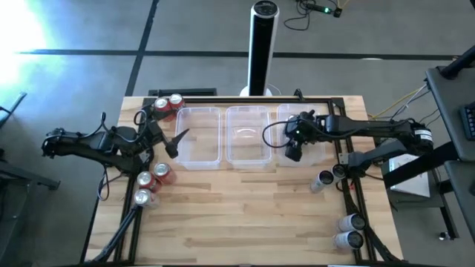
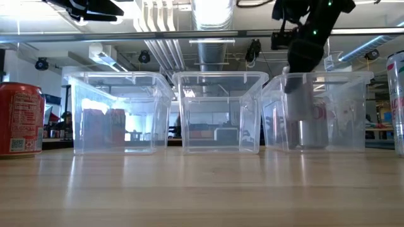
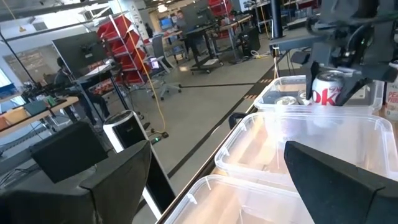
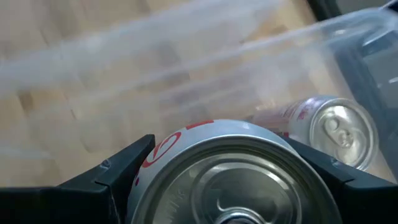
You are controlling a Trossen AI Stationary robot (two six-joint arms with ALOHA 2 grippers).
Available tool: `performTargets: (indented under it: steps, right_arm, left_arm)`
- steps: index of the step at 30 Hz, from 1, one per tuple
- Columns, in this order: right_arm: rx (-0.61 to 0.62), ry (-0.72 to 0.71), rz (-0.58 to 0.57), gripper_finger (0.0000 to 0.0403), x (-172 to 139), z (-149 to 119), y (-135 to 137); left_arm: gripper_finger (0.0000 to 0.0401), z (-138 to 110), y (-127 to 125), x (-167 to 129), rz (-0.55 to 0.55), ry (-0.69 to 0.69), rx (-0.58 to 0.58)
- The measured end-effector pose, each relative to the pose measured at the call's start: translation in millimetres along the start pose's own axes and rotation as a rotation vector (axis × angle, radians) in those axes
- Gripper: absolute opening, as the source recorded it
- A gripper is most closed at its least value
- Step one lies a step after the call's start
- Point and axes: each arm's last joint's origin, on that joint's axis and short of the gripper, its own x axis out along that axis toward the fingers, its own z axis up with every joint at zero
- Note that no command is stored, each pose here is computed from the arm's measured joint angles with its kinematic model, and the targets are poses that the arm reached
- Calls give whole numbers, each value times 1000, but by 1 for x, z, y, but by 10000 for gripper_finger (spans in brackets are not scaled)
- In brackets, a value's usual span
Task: Sort soda cans
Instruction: Put the right red-silver soda can into the right transparent bin
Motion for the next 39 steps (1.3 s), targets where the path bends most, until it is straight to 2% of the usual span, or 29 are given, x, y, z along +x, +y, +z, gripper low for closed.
performTargets:
  steps: [8,23,27,34,39]
  right_arm:
    - [-73,60,10,286,16,-5,-11]
    - [-19,36,75,291,38,-10,-20]
    - [-6,12,70,309,39,-8,-20]
    - [26,7,55,307,39,-8,-20]
    - [27,-15,46,325,40,-6,-21]
  left_arm:
    - [352,0,-1,0,0,2,-4]
    - [352,-2,-4,4,-4,16,10]
    - [352,-2,-6,5,-4,18,13]
    - [352,-2,-8,7,-6,27,22]
    - [352,-2,-10,9,-7,33,28]
